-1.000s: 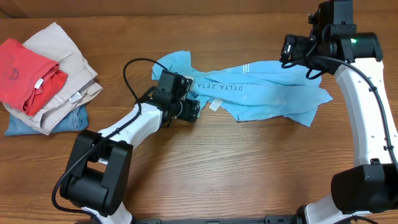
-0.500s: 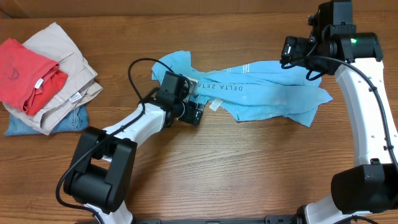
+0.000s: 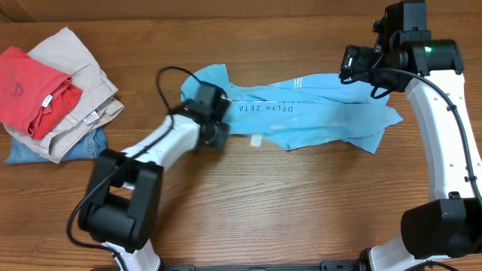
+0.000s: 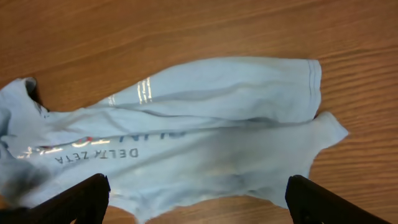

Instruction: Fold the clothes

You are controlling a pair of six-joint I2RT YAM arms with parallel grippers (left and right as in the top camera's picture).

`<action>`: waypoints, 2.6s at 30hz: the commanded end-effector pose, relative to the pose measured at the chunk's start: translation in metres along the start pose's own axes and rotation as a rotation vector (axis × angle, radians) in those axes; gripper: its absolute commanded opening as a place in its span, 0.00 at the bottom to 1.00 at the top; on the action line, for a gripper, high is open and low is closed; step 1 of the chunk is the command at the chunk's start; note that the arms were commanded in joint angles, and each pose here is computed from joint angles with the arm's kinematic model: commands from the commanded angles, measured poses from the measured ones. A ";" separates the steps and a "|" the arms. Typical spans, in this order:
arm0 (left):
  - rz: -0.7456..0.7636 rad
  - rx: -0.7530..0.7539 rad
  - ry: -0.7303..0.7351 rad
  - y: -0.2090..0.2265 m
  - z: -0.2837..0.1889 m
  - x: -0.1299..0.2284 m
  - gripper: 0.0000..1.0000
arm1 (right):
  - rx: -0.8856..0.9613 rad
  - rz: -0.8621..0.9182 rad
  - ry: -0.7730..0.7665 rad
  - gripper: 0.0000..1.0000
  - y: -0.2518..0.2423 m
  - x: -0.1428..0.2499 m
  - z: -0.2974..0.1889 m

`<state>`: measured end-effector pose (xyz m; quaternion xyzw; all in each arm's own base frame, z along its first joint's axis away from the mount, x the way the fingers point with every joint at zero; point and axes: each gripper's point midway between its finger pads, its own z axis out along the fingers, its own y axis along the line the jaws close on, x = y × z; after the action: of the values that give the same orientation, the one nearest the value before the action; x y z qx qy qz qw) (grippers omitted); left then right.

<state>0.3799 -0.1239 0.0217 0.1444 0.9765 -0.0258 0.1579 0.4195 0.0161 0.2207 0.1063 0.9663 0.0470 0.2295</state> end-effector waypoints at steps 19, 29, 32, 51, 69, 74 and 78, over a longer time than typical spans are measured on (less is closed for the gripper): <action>-0.192 0.326 -0.049 -0.040 -0.086 -0.040 1.00 | 0.011 0.002 0.000 0.95 -0.003 0.005 -0.015; 0.118 0.205 -0.013 -0.102 -0.017 -0.031 1.00 | 0.012 0.003 0.006 0.95 -0.004 0.006 -0.015; 0.131 0.178 0.028 -0.102 0.012 -0.023 0.98 | 0.012 0.003 0.007 0.95 -0.004 0.007 -0.015; 0.110 0.055 0.188 -0.071 0.021 0.006 0.04 | 0.012 0.003 0.005 0.95 -0.004 0.006 -0.015; -0.348 -0.132 0.062 0.119 -0.074 -0.005 0.50 | 0.011 0.003 0.002 0.95 -0.004 0.005 -0.015; -0.356 -0.023 0.101 0.097 -0.073 0.001 0.85 | 0.011 0.002 0.004 0.95 -0.004 0.006 -0.015; -0.392 0.093 0.196 0.064 -0.076 0.018 0.89 | 0.011 0.002 0.004 0.95 -0.004 0.006 -0.015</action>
<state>0.3692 -0.0187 0.0836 -0.0326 0.9968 -0.0180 0.0704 0.4080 0.0158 0.2152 0.1075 0.9720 0.0436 0.2044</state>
